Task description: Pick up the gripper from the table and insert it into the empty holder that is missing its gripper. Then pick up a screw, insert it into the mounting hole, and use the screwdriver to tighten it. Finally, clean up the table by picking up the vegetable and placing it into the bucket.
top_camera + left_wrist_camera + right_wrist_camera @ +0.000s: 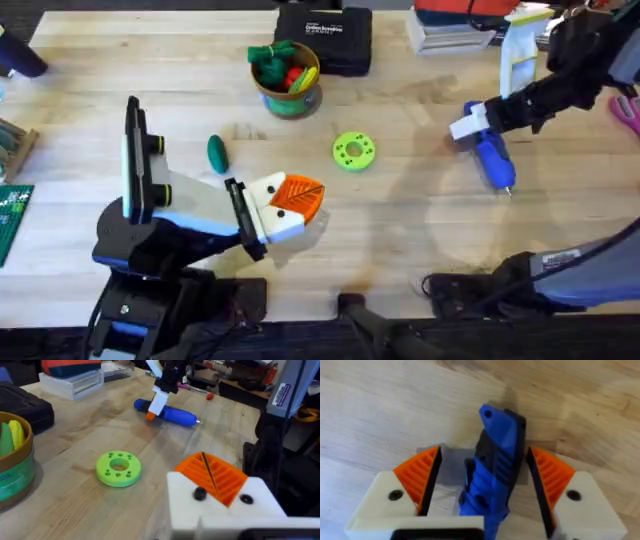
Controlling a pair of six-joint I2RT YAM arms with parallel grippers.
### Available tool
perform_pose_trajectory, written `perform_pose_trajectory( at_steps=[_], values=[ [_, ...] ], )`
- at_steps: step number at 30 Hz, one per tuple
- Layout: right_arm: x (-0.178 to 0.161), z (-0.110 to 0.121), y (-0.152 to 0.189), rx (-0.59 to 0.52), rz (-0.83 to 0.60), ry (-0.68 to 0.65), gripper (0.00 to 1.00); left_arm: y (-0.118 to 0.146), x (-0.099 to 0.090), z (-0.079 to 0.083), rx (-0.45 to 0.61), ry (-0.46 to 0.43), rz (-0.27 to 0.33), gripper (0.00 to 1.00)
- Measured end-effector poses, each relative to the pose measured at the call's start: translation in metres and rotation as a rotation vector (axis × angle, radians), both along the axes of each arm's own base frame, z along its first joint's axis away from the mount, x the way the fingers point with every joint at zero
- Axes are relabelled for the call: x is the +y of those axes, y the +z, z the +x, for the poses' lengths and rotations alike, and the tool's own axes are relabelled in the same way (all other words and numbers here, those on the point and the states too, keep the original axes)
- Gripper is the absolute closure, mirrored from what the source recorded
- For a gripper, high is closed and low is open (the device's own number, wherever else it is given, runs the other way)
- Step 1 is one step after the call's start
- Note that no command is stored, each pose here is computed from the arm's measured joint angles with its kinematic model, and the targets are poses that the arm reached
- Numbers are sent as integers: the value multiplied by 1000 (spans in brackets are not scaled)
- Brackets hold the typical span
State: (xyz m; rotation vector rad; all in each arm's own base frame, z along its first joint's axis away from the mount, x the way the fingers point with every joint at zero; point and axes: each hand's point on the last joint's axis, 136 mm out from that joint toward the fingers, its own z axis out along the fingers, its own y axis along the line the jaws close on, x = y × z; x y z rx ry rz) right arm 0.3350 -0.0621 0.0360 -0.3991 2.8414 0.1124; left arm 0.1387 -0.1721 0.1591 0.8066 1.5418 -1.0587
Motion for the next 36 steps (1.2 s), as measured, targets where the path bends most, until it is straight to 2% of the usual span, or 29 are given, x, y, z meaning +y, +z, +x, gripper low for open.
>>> perform_pose_trajectory(
  at_steps=[6, 16, 20, 24, 28, 29, 36],
  values=[
    [-1, 1, 0, -1, -1, -1, 8, 0, 0, 0, 0, 0, 0, 996],
    [-5, 0, -1, 3, -17, 1, 187, 0, 0, 0, 0, 0, 0, 996],
    [-6, 1, -1, -3, -23, 4, 393, 0, 0, 0, 0, 0, 0, 996],
    [-6, 2, -1, -8, -23, 4, 552, 0, 0, 0, 0, 0, 0, 996],
    [-7, 3, -1, -11, -26, 11, 905, 0, 0, 0, 0, 0, 0, 996],
    [-7, 4, -1, -14, -26, 10, 959, 0, 0, 0, 0, 0, 0, 996],
    [-6, 3, 0, -12, -24, 7, 971, 0, 0, 0, 0, 0, 0, 996]
  ],
)
